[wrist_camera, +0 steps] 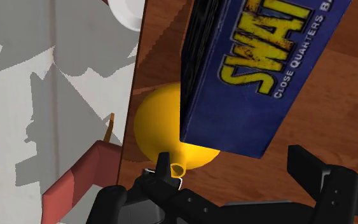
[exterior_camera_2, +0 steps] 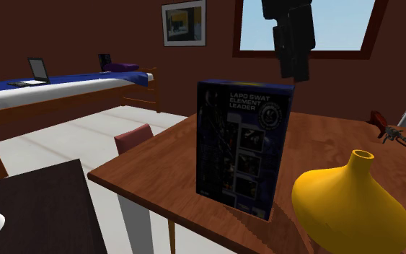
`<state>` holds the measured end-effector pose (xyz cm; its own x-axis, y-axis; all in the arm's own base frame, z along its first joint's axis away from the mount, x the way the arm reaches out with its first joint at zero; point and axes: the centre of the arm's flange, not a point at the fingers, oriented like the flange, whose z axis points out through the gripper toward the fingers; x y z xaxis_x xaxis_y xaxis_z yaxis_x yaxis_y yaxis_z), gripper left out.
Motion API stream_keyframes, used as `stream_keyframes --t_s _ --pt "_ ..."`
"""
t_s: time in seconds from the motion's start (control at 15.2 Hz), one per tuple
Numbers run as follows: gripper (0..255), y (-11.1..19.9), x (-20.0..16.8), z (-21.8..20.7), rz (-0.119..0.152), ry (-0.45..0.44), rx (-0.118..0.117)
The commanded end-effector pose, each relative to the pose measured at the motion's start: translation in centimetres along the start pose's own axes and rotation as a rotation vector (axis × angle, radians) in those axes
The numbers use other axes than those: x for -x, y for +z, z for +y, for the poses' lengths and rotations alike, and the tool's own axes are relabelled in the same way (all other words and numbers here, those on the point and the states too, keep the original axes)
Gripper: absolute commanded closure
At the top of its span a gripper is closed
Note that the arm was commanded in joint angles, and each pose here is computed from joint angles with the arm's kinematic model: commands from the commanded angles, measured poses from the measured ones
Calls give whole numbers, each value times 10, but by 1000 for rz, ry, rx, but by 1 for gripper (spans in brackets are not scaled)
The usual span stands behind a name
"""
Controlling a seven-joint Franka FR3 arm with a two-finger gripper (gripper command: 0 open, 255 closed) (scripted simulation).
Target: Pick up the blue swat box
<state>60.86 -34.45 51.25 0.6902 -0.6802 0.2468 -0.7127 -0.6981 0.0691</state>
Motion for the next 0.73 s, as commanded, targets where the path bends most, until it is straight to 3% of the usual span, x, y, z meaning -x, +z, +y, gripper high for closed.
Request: stream_keyframes --t_s 0.0,0.33,0.4,0.66 --pt "0 10 1 0 1 2 0" --pt "0 29 6 -2 1 2 0" --pt "255 29 6 -2 1 2 0" --pt "255 28 6 -1 1 2 0"
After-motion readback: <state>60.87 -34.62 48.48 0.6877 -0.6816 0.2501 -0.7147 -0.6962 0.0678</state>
